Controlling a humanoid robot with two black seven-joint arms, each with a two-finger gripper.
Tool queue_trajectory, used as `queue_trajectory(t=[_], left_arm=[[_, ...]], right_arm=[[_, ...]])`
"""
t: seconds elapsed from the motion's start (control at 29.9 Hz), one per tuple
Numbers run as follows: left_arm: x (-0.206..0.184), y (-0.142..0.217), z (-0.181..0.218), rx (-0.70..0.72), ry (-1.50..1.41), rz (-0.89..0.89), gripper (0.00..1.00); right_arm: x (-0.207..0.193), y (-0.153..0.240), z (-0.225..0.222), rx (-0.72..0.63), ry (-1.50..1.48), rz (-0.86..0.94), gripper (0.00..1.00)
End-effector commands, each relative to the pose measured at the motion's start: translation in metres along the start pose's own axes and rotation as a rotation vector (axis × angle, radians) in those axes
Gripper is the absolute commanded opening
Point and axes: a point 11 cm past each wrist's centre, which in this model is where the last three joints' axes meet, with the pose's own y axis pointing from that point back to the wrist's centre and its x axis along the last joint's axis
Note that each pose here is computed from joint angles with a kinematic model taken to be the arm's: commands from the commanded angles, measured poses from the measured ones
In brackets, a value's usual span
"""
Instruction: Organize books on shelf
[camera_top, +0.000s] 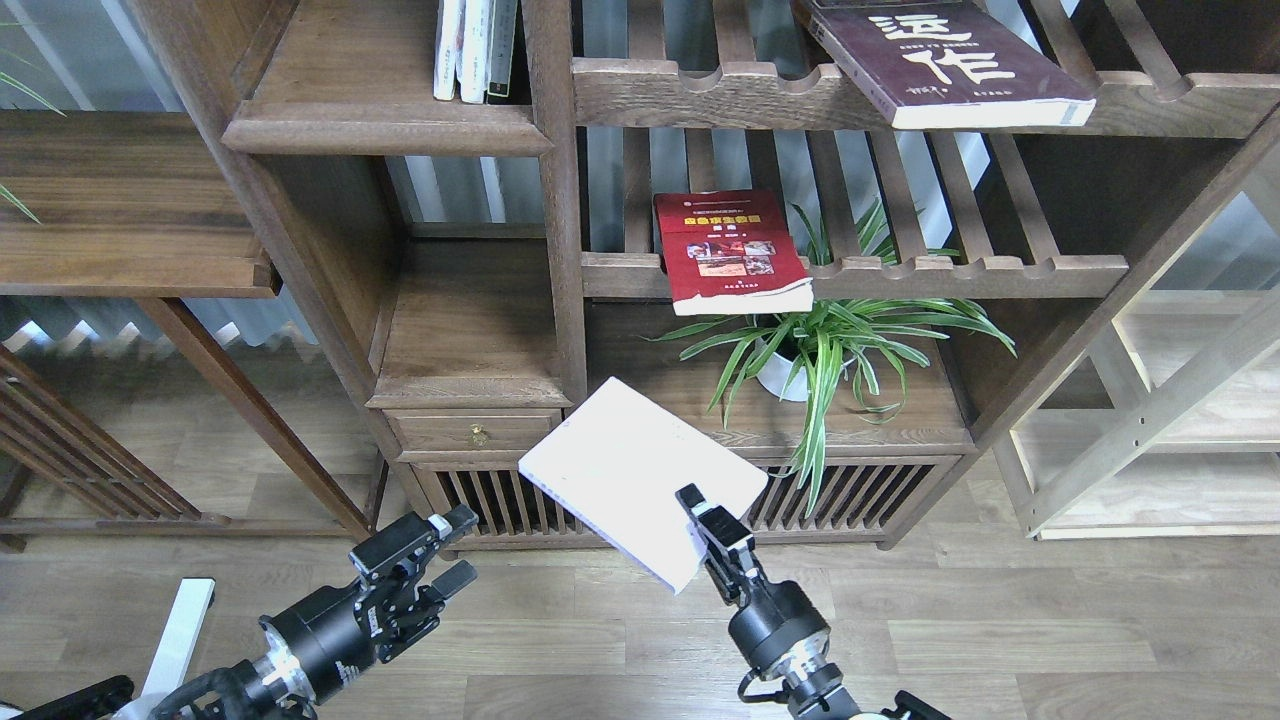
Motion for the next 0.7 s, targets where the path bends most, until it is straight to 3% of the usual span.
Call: queue_trajectory(t=[0.0, 0.23, 0.4, 0.67], left_arm=[[0.005, -0.003, 0.007, -0.025, -0.003, 0.010, 0.97], [0.011, -0.008, 0.006, -0.054, 0.015, 0.015, 0.98], [0.008, -0.033, -0.020, -0.019, 0.070, -0.034, 0.98], [0.012, -0.052, -0.023, -0.029, 0.080, -0.036, 0.98]], right_arm=[[-0.004, -0.003, 0.005, -0.023, 0.006, -0.014, 0.04], [-0.016, -0.015, 0.011, -0.063, 0.024, -0.052, 0.04], [-0.016, -0.015, 0.017, -0.086, 0.026, -0.053, 0.04], [-0.016, -0.014, 0.019, -0.092, 0.027, -0.052, 0.04]])
